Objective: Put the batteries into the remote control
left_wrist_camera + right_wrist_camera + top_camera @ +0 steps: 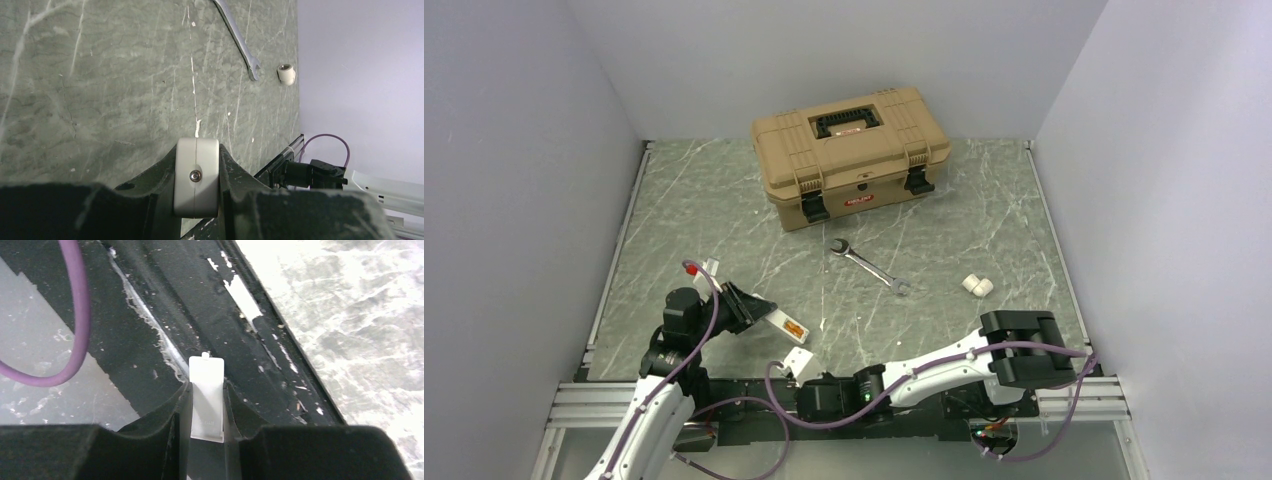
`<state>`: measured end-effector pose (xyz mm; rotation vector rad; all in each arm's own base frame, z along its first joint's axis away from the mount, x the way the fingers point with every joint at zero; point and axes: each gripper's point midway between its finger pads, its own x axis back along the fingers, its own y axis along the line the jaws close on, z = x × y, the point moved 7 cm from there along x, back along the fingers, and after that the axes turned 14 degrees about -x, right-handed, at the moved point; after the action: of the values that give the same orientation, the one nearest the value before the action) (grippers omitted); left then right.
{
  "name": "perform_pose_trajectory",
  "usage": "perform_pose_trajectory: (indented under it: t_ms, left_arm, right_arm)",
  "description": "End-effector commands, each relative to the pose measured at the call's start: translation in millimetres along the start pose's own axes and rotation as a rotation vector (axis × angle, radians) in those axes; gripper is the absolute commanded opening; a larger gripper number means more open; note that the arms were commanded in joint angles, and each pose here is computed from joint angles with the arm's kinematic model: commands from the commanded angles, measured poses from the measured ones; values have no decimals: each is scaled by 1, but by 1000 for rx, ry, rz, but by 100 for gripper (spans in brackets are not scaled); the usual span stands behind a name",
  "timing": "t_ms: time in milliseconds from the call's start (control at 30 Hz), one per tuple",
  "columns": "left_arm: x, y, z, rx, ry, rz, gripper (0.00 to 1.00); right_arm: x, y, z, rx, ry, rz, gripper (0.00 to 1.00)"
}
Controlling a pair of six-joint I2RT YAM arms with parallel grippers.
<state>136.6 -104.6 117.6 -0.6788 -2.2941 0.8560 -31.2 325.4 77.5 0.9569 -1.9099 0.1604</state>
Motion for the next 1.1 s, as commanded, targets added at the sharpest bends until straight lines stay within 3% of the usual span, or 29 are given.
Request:
perform_pose_trajectory:
  t_ms: [0,367,633,767,1067]
  left_arm:
    - [2,-8,-9,-46,-31,41,0]
    - [2,-8,-9,-46,-33,42,0]
    - [2,-8,-9,-43,-31,45,0]
    - [2,-8,-9,-42,-31,47,0]
    - [2,-8,-9,-41,-34,47,0]
  right_arm:
    - [13,-7,-14,-1,-59,80,13]
    - [24,-30,-23,51,-88,311,17]
    - [32,-23,-19,-80,-129,112,34]
    - [37,-22,-18,-131,-146,-7,37]
    - [35,-16,-17,-85,-105,-36,41]
